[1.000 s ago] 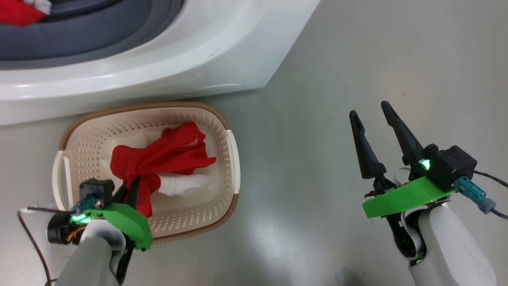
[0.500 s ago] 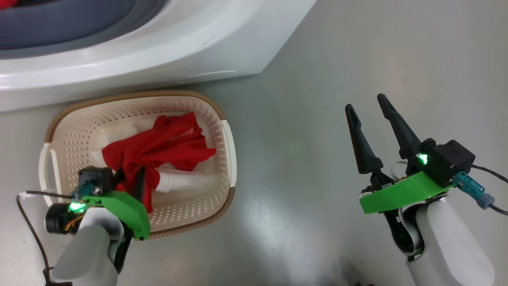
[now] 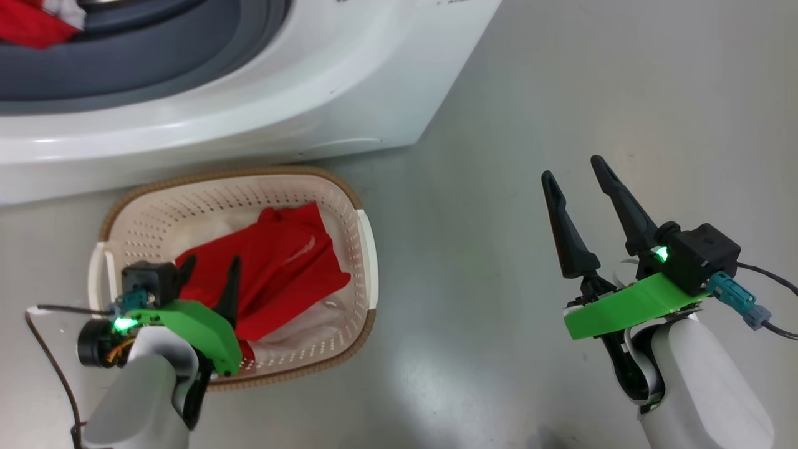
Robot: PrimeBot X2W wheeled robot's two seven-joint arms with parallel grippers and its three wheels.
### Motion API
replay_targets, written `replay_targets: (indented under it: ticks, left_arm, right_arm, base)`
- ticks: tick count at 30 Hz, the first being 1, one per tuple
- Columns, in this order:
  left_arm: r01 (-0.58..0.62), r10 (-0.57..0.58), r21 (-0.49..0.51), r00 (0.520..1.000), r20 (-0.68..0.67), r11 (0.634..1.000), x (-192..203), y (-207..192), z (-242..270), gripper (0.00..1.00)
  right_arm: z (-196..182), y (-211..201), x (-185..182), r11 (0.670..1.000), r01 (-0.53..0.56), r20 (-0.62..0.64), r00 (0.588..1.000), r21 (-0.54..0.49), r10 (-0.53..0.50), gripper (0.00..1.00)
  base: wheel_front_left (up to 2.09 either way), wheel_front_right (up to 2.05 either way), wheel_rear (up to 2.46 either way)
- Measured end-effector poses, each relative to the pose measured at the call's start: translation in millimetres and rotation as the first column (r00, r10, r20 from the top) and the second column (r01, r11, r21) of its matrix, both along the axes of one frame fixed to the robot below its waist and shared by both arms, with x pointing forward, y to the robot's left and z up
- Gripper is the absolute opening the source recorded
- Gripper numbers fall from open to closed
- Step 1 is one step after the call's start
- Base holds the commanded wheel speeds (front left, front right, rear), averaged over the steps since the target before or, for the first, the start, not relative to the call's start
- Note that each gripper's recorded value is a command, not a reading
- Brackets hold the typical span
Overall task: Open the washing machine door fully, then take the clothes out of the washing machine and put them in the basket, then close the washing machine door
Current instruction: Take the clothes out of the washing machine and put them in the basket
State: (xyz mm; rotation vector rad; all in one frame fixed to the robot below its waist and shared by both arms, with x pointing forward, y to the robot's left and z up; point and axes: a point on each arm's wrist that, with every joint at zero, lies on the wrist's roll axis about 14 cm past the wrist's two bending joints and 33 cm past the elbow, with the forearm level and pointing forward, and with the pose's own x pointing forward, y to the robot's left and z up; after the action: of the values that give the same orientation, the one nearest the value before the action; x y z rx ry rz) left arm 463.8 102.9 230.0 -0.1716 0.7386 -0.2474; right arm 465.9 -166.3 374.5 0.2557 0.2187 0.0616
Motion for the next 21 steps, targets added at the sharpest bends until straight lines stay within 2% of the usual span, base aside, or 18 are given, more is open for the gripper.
replay_targets:
  ticks: [10, 21]
  left_arm:
    - [-0.053, 0.058, -0.039, 0.988, 0.141, 0.998, 6.9, 9.5, 53.0, 1.0]
    - [-0.135, 0.146, -0.057, 0.928, 0.342, 0.989, 5.4, 34.0, 129.2, 1.0]
  right_arm:
    - [26.3, 2.8, -9.8, 1.0, -0.004, 0.046, 0.999, 0.001, 0.004, 1.0]
    - [56.2, 4.9, -34.4, 1.0, -0.004, 0.095, 0.995, 0.002, 0.004, 1.0]
  base:
    - [0.0, 0.0, 0.0]
    - [0.0, 0.0, 0.0]
